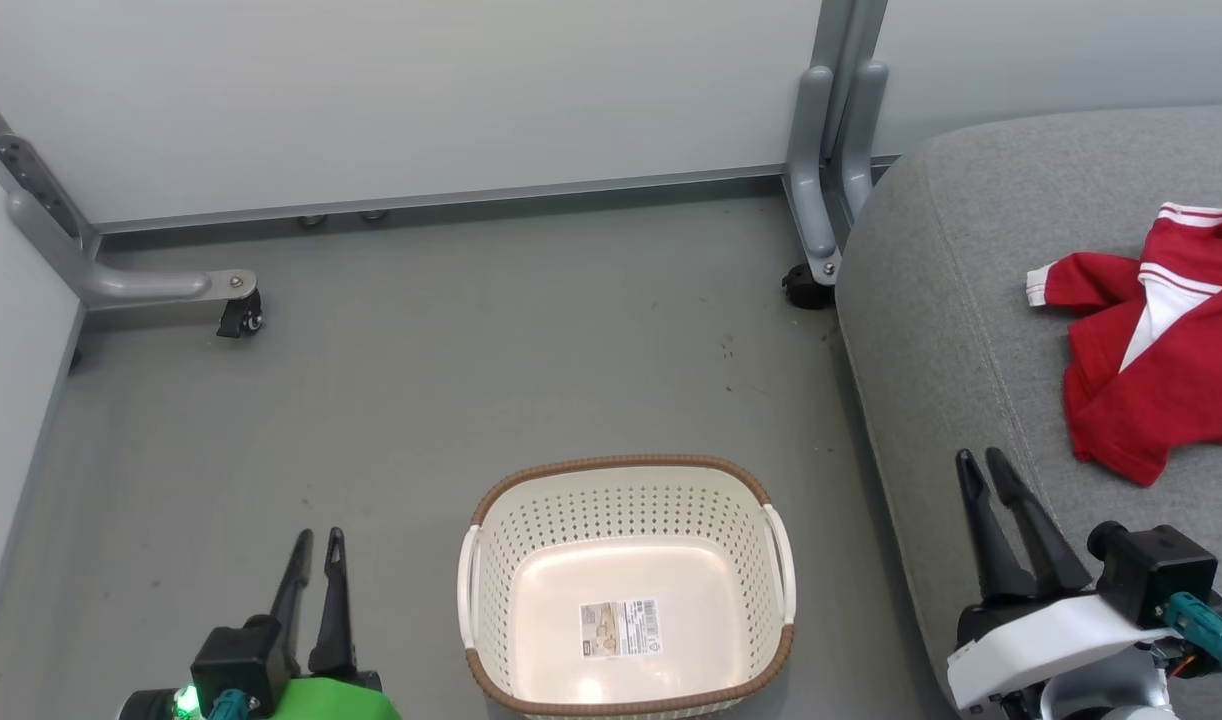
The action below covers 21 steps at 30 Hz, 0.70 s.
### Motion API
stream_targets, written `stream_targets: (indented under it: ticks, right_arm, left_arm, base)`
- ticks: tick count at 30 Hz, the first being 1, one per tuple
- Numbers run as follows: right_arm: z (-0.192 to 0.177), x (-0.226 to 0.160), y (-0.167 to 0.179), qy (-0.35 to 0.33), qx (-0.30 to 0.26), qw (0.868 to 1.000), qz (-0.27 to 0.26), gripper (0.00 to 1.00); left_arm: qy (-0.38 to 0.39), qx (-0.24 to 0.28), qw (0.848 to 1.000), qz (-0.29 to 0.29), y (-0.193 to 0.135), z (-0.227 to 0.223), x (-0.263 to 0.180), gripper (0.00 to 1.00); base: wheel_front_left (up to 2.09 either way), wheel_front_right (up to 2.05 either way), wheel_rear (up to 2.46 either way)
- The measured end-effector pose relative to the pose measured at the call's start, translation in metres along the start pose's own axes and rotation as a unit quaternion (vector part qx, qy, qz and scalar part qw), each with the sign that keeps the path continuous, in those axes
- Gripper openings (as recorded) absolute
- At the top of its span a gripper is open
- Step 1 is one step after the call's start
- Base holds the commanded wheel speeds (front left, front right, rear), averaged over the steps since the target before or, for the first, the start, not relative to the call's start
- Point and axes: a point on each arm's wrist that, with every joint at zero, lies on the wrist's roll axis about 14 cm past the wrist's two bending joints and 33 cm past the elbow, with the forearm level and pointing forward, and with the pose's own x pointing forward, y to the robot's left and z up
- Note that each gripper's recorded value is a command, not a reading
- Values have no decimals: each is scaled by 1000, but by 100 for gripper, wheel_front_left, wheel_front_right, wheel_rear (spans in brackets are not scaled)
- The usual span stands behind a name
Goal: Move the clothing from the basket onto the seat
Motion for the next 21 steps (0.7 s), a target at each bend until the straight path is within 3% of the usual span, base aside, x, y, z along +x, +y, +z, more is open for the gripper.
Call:
stream_targets:
  ticks: [9, 21]
  right_arm:
    - [-12, -2, -3, 13, 75, 997, -7, 0]
    - [-17, 2, -10, 15, 180, 983, -17, 0]
  left_arm:
    - [28, -72, 997, 22, 8, -11, -1, 0]
    - [43, -179, 982, 45, 19, -14, 1, 0]
  base:
    - [0, 0, 0]
    - [0, 0, 0]
